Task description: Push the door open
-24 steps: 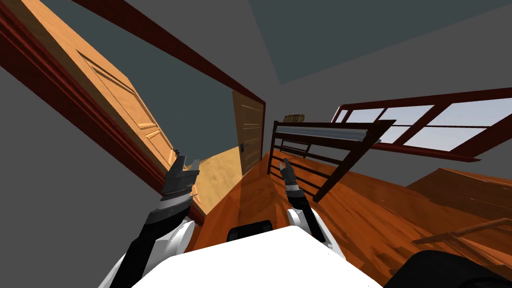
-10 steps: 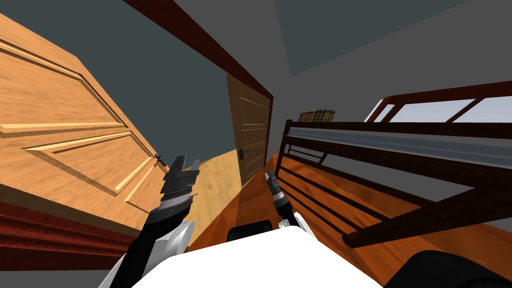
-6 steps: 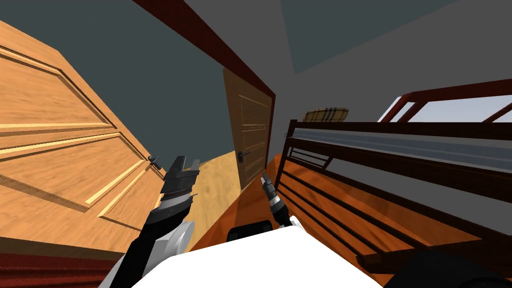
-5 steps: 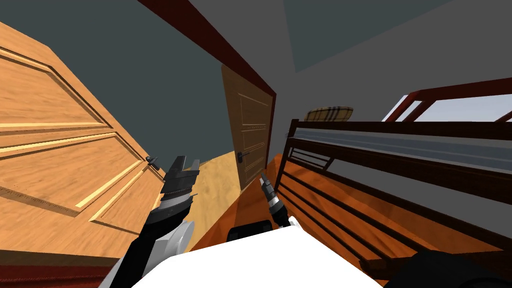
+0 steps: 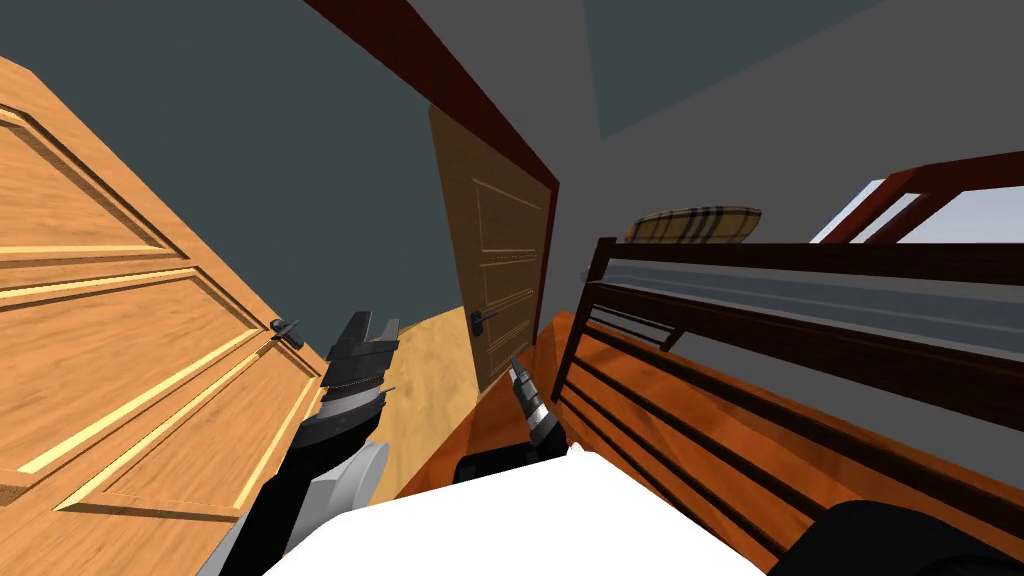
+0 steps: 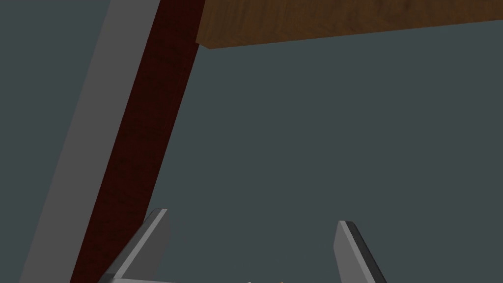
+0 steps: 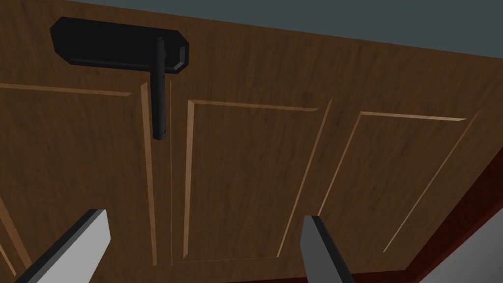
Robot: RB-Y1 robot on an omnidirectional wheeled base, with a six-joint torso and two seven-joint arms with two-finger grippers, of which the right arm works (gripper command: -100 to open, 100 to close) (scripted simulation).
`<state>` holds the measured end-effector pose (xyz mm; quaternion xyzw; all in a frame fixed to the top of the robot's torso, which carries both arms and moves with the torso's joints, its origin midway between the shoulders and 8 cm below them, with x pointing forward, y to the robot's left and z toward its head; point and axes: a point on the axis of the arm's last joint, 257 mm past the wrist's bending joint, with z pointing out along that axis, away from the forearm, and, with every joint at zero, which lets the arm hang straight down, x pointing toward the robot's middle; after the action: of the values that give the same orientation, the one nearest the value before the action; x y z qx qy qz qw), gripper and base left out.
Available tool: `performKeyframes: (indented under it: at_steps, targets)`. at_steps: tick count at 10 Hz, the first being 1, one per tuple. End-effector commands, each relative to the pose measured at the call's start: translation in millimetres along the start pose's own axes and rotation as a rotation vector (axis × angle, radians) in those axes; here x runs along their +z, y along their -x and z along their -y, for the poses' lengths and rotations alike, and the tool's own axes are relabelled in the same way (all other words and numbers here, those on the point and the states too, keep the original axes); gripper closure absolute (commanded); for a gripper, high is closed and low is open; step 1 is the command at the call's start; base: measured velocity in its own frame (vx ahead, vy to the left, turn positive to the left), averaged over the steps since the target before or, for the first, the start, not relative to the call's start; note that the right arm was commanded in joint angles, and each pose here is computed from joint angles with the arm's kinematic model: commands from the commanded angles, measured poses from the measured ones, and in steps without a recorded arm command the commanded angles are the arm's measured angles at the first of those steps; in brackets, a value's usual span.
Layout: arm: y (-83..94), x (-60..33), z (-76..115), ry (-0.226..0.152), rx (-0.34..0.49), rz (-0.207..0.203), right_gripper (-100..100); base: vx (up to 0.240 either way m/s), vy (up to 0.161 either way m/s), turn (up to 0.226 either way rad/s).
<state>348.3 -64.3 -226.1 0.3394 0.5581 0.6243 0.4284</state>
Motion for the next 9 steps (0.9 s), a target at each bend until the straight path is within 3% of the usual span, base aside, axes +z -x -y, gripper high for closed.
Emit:
performKeyframes:
  at_steps: [1,9]
  targets:
    - [-15.4,-1.6,10.5,-0.025,0.014,-0.039,-100,0.228,-0.072,0.062]
    - [-81.1,-19.5,48.4,-0.116,0.059,-0.177,-100,0.23,-0.073,0.047]
